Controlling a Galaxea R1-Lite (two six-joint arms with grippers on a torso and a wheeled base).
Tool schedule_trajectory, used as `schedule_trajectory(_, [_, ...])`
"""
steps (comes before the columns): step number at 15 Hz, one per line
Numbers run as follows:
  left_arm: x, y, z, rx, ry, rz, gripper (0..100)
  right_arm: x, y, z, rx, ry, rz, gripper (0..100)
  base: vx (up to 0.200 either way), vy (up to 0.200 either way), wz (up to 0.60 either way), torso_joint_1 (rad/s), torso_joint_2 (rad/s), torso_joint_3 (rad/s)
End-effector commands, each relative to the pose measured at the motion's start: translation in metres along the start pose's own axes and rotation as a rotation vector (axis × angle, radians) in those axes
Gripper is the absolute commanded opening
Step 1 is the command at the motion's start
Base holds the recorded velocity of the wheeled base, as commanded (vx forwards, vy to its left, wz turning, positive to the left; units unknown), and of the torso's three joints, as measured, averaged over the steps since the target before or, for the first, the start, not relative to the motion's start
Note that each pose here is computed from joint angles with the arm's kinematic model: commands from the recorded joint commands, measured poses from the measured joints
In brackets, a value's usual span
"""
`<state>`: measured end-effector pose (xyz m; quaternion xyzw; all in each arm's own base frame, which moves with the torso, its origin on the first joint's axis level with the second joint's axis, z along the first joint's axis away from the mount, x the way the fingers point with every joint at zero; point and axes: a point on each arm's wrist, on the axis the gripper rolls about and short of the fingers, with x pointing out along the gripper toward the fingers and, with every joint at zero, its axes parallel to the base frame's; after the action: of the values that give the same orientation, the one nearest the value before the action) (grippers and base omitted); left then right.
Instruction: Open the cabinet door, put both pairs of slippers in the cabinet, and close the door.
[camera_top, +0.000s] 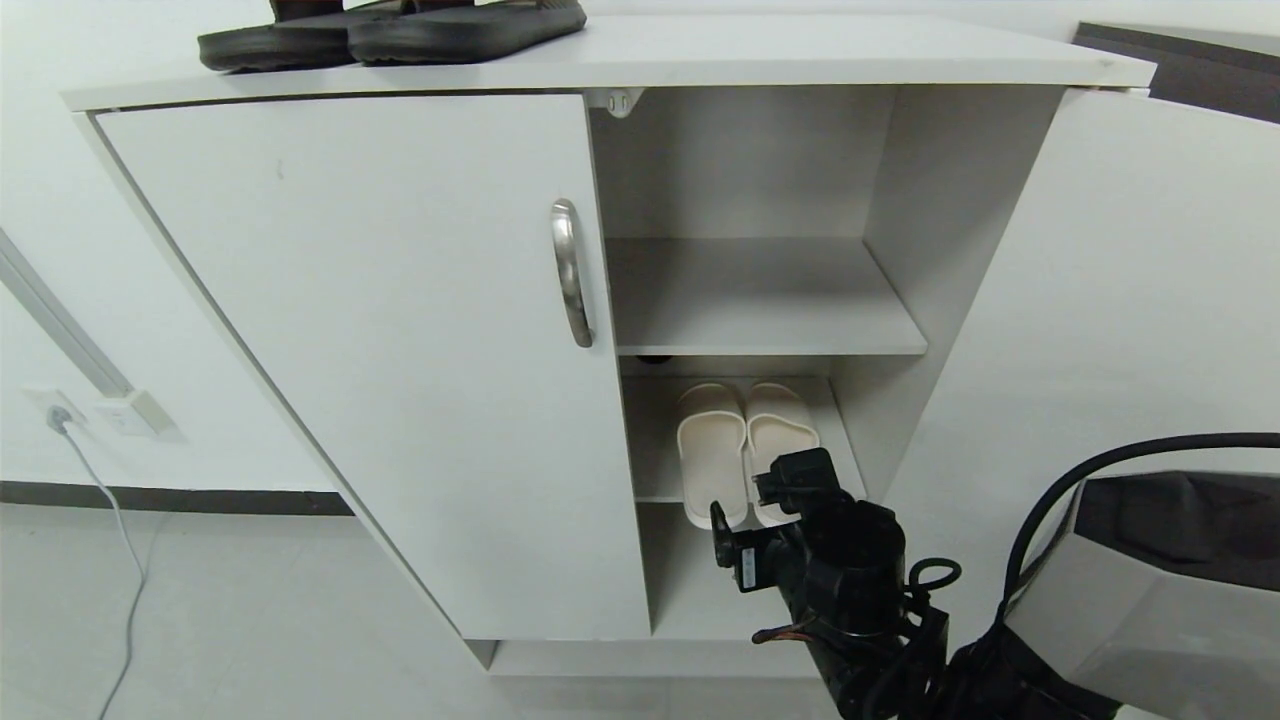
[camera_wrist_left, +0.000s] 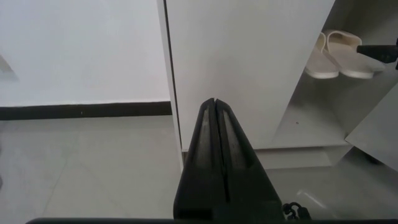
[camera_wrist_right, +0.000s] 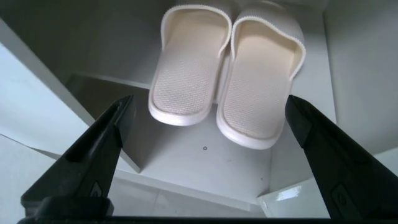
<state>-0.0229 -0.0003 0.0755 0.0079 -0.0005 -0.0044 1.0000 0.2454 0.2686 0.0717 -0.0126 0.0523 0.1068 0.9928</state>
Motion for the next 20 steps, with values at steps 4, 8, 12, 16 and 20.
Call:
schedule_trajectory(4, [0.0001, 0.0000, 0.0000, -0.008, 0.001, 0.000, 0, -0.0013, -0.0003, -0.0021, -0.012, 0.003, 0.001, 100, -0.150, 0.000, 0.00, 0.003, 0.00, 0.003])
schedule_trajectory(8, [0.0001, 0.0000, 0.0000, -0.008, 0.001, 0.000, 0, -0.0014, -0.0004, -0.0030, -0.014, 0.005, 0.001, 100, -0.200, 0.000, 0.00, -0.001, 0.00, 0.004])
schedule_trajectory(12, [0.0001, 0.0000, 0.0000, -0.008, 0.001, 0.001, 0, 0.0009, -0.0043, -0.0027, -0.015, 0.007, -0.011, 100, 0.000, 0.000, 0.00, 0.000, 0.00, 0.000])
schedule_trajectory(16, [0.0001, 0.0000, 0.0000, -0.008, 0.001, 0.001, 0, 0.0008, -0.0056, -0.0019, -0.013, 0.004, -0.014, 100, 0.000, 0.000, 0.00, 0.000, 0.00, 0.000])
schedule_trajectory(20, [0.0001, 0.0000, 0.0000, -0.005, 0.001, 0.003, 0, -0.0002, -0.0065, -0.0043, -0.019, 0.013, -0.013, 100, 0.000, 0.000, 0.00, 0.000, 0.00, 0.000])
